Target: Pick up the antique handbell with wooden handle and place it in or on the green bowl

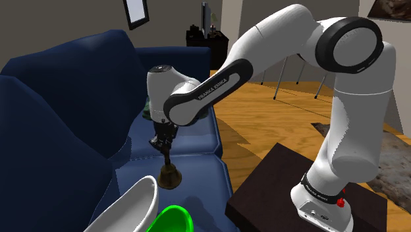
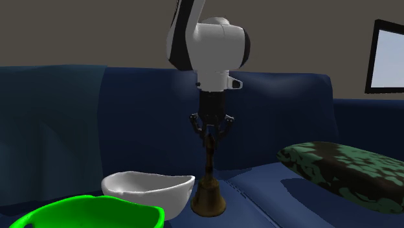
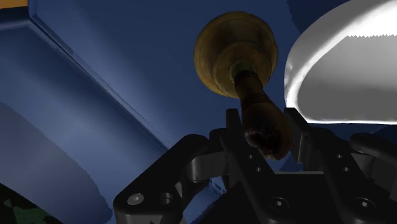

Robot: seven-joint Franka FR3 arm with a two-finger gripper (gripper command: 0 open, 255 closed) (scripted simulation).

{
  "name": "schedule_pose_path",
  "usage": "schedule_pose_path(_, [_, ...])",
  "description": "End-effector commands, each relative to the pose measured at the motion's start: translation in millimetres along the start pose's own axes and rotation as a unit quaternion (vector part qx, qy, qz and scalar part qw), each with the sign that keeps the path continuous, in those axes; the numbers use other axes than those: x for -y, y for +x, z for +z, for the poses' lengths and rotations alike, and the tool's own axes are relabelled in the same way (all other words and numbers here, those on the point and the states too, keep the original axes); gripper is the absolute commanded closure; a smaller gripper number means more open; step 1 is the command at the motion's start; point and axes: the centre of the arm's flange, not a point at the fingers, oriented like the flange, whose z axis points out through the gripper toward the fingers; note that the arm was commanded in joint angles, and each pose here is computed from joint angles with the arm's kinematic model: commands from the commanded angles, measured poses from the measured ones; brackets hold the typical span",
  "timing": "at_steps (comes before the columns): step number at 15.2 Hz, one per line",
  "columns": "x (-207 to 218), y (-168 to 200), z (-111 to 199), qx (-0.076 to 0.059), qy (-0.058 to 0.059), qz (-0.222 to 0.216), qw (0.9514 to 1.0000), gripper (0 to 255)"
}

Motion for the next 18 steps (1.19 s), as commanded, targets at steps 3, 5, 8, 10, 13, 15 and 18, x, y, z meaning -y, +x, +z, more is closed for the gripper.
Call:
schedule_pose_path(3, [0.6, 1.3, -23.1, 0.000, 0.000, 0.000, 1.0000, 255])
schedule_pose_path(5, [1.0, 1.9, -33.6, 0.000, 0.000, 0.000, 1.0000, 255])
schedule_pose_path(8, [1.6, 2.9, -49.4, 0.000, 0.000, 0.000, 1.0000, 255])
schedule_pose_path(10, [2.0, 3.6, -59.9, 0.000, 0.000, 0.000, 1.0000, 255])
schedule_pose_path(13, [2.6, 4.6, -75.7, 0.000, 0.000, 0.000, 1.0000, 255])
schedule_pose_path(15, [3.0, 5.3, -86.3, 0.000, 0.000, 0.000, 1.0000, 255])
schedule_pose_path(18, [3.6, 6.3, -102.0, 0.000, 0.000, 0.000, 1.0000, 255])
